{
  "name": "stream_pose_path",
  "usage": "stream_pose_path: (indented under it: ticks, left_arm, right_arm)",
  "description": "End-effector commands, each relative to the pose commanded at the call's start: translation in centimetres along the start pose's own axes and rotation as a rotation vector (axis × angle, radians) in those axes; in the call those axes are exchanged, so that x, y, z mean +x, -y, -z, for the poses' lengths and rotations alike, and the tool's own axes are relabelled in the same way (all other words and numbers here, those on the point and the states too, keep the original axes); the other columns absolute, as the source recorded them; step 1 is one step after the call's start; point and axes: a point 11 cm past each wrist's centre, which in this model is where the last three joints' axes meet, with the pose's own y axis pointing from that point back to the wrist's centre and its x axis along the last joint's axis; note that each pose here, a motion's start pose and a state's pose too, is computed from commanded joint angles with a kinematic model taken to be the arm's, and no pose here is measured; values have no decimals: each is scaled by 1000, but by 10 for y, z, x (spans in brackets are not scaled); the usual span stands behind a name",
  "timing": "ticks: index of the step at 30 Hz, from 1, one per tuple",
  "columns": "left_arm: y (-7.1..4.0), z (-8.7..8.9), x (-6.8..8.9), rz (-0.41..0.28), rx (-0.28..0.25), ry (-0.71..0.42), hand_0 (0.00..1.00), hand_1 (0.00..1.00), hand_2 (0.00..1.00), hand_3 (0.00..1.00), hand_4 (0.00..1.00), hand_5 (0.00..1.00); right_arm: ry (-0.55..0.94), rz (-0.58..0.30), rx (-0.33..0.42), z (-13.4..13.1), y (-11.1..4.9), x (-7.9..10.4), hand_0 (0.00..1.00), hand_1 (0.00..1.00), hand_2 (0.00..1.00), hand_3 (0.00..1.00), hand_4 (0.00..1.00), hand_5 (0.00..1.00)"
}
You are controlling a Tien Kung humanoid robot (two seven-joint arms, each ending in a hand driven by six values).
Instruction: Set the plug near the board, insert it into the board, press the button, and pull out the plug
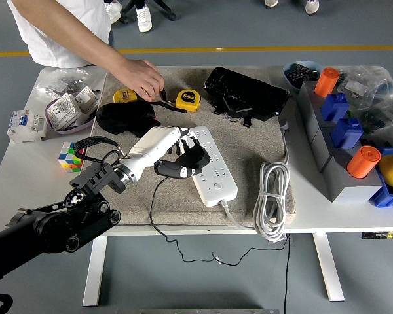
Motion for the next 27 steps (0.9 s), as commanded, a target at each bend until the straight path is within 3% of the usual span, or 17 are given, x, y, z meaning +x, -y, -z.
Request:
stream_pose_path:
  ticks: [10,27]
  left_arm:
    - [5,7,-1,5,28,37,244,369,446,548,804,2]
    - [2,19,-2,19,41,79,244,373,449,549,806,2]
  right_arm:
    - [-1,2,6,2,0,0,653,676,647,565,995,558]
    - [0,5,11,4,0,-1,653,676,647,566,996,556]
